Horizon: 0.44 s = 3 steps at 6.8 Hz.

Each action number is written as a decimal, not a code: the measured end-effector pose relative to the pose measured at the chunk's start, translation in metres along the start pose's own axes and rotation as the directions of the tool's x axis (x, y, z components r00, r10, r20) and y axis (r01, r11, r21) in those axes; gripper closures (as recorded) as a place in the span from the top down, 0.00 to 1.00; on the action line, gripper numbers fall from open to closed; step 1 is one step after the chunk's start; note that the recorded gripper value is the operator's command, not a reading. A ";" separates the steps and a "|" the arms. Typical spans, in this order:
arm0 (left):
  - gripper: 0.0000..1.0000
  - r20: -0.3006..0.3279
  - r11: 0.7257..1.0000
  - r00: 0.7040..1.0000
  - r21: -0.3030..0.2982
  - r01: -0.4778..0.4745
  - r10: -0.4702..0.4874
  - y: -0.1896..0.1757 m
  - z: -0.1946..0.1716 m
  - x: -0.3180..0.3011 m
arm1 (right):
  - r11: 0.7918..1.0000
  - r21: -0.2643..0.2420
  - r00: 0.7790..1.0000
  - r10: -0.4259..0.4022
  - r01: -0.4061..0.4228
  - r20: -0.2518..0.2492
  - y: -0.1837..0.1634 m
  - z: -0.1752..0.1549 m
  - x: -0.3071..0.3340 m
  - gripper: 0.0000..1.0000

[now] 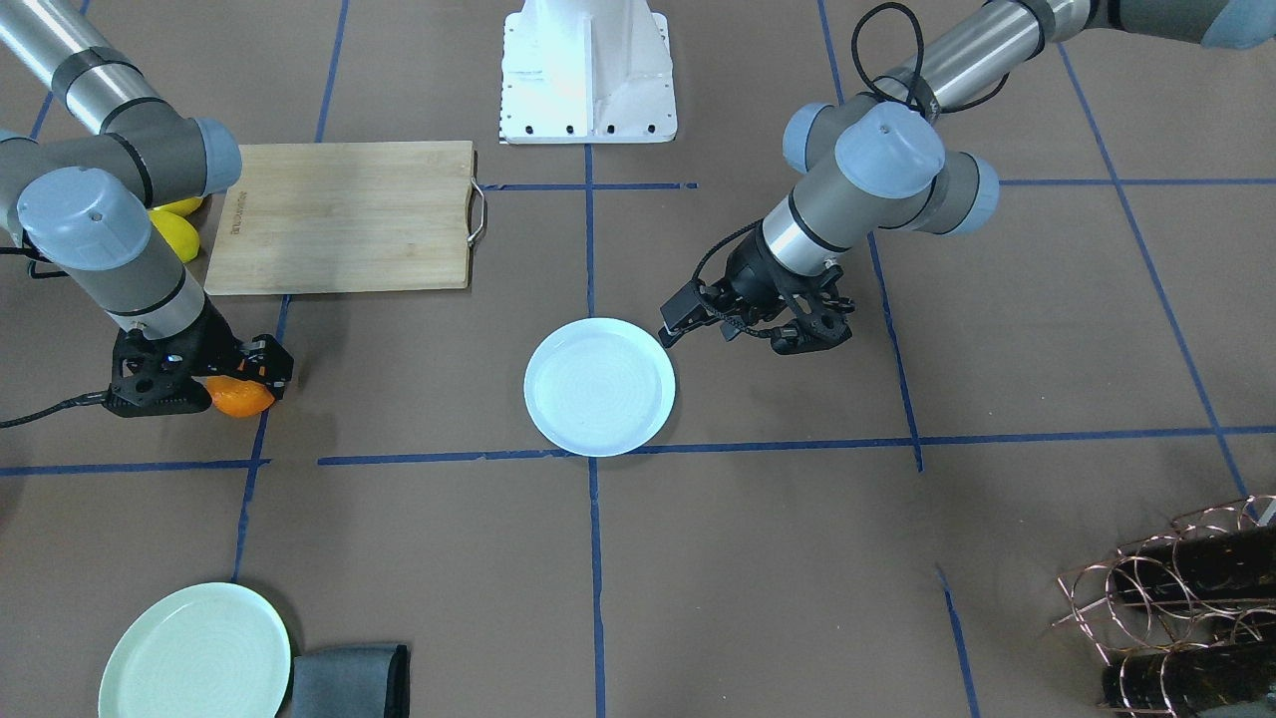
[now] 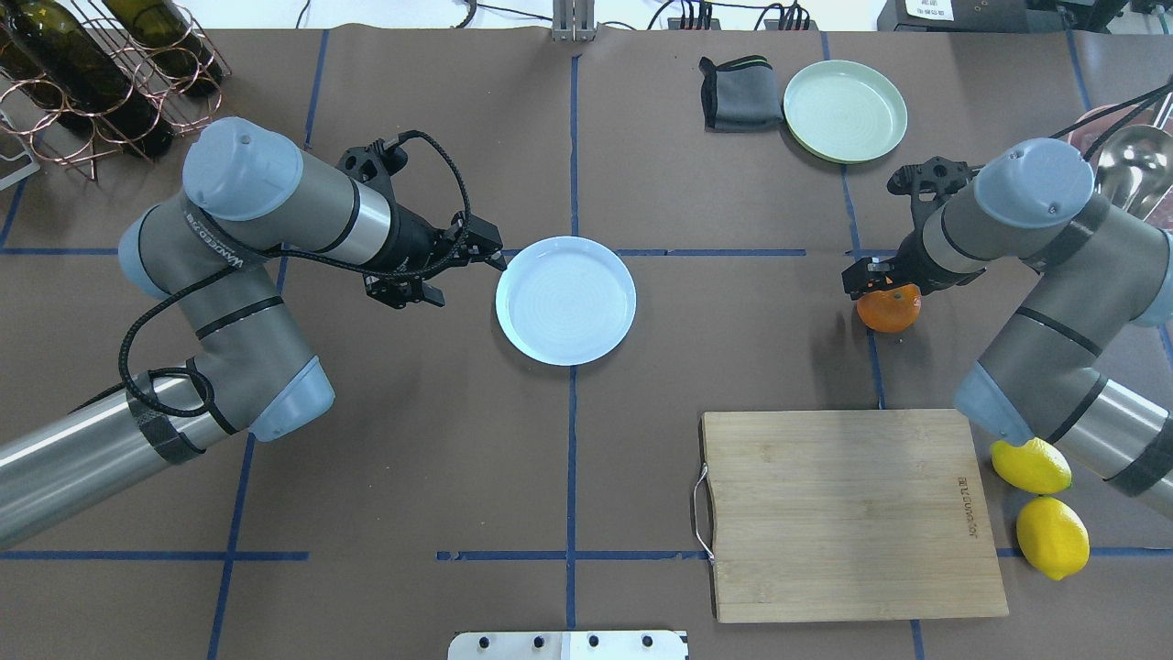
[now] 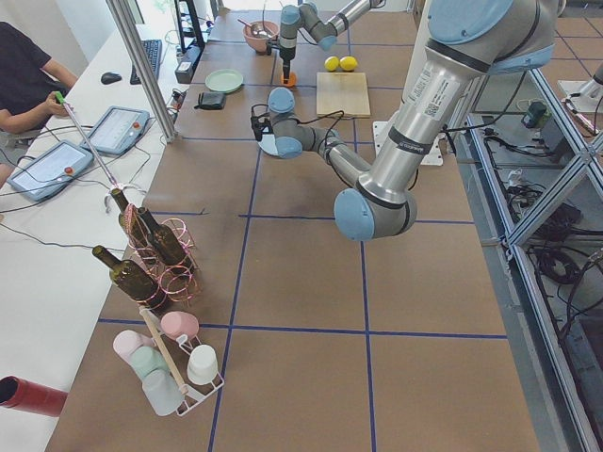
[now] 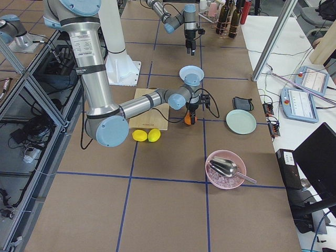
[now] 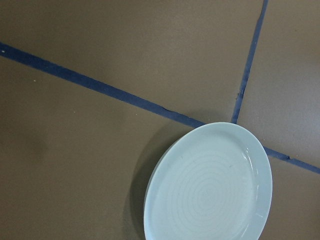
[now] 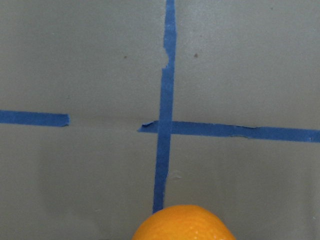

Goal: Pick orange to plate
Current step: 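Lower the right gripper over the orange and close on it, then carry the orange over the plate with right gripper while left arm withdraws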

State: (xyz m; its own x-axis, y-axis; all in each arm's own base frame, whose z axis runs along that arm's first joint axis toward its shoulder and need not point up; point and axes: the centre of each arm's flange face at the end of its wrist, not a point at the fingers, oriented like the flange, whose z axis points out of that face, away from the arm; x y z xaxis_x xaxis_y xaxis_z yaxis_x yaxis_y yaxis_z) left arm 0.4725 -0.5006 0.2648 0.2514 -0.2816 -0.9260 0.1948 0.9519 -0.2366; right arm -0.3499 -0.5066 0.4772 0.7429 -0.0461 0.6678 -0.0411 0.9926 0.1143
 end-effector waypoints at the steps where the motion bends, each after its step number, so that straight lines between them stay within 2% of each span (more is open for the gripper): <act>1: 1.00 0.000 1.000 1.000 0.000 0.000 0.000 0.000 0.000 0.000 | 1.000 -0.002 1.000 -0.001 0.001 0.004 0.002 0.000 -0.003 0.89; 2: 1.00 0.000 1.000 1.000 -0.001 0.000 0.000 0.001 0.000 0.000 | 1.000 -0.004 1.000 -0.002 0.002 0.007 0.003 -0.001 -0.005 0.13; 3: 1.00 0.000 1.000 1.000 -0.001 -0.001 0.001 0.001 0.000 0.000 | 1.000 -0.013 1.000 -0.004 0.005 0.015 0.004 -0.001 -0.005 0.00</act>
State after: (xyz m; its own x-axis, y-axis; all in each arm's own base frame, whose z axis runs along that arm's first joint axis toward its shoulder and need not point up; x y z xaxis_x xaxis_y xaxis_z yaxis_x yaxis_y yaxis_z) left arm 0.4729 -0.5001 0.2647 0.2512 -0.2811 -0.9262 0.1938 0.9521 -0.2364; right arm -0.3532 -0.5026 0.4733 0.7332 -0.0522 0.6781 -0.0287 0.9938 0.1075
